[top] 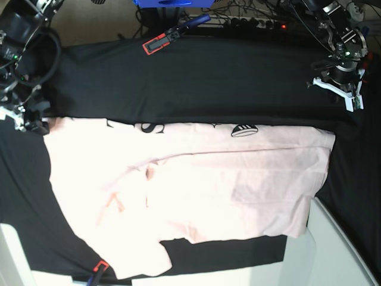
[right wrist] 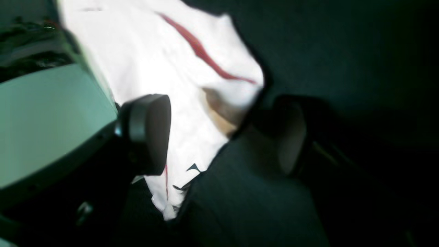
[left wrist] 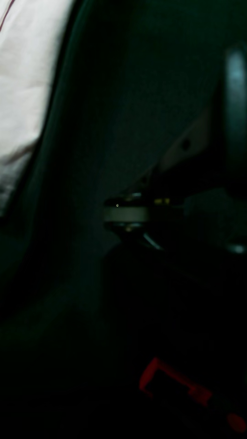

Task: Fold the T-shirt properly
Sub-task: 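Lower both grippers and grasp the folded edge of the shirt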

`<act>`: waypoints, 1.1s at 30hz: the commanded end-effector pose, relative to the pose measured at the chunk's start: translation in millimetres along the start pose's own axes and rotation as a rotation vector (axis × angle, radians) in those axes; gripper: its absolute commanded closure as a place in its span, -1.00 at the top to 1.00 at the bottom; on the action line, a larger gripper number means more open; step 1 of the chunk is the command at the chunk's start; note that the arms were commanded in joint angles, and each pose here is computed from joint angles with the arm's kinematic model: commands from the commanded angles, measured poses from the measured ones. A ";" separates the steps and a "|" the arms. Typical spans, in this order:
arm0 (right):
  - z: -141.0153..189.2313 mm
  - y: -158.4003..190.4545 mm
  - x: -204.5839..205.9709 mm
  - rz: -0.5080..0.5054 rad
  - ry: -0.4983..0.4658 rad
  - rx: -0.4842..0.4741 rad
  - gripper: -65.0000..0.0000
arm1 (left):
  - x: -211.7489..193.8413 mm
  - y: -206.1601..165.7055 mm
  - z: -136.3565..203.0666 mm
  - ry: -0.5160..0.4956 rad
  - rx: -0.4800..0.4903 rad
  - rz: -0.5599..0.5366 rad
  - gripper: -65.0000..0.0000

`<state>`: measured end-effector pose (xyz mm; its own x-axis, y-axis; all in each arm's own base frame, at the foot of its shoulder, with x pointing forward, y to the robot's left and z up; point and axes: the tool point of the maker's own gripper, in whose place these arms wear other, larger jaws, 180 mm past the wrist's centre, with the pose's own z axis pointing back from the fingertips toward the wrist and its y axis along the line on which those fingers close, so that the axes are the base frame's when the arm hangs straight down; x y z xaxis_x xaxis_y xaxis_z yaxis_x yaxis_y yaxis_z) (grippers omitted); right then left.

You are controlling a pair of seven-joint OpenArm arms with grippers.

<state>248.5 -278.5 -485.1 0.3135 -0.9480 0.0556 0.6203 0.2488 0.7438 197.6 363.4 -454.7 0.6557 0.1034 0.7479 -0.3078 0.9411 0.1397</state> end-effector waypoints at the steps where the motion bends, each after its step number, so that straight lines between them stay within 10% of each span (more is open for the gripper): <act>1: 4.1 1.9 15.0 0.026 -0.035 -0.017 0.34 | 12.4 9.8 2.6 -0.040 0.019 -0.011 -0.99; 20: -30.9 27.8 -33.8 0.094 0.065 0.017 0.32 | 11.3 9.9 3.0 -0.038 0.019 -0.009 -0.99; 29: -33.0 34.8 -30.2 0.106 0.060 0.025 -0.73 | 11.6 7.6 1.7 -0.036 0.012 -0.007 -0.94; 33: -33.4 35.1 -31.2 0.111 0.065 0.024 -0.98 | 13.1 4.3 0.9 -0.042 0.004 0.006 -0.42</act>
<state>273.4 -225.2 -494.3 0.4329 -0.8990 0.0659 0.5904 0.3380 0.7330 195.8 362.0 -456.5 0.6587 0.1130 0.7439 -0.3102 0.9415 0.1316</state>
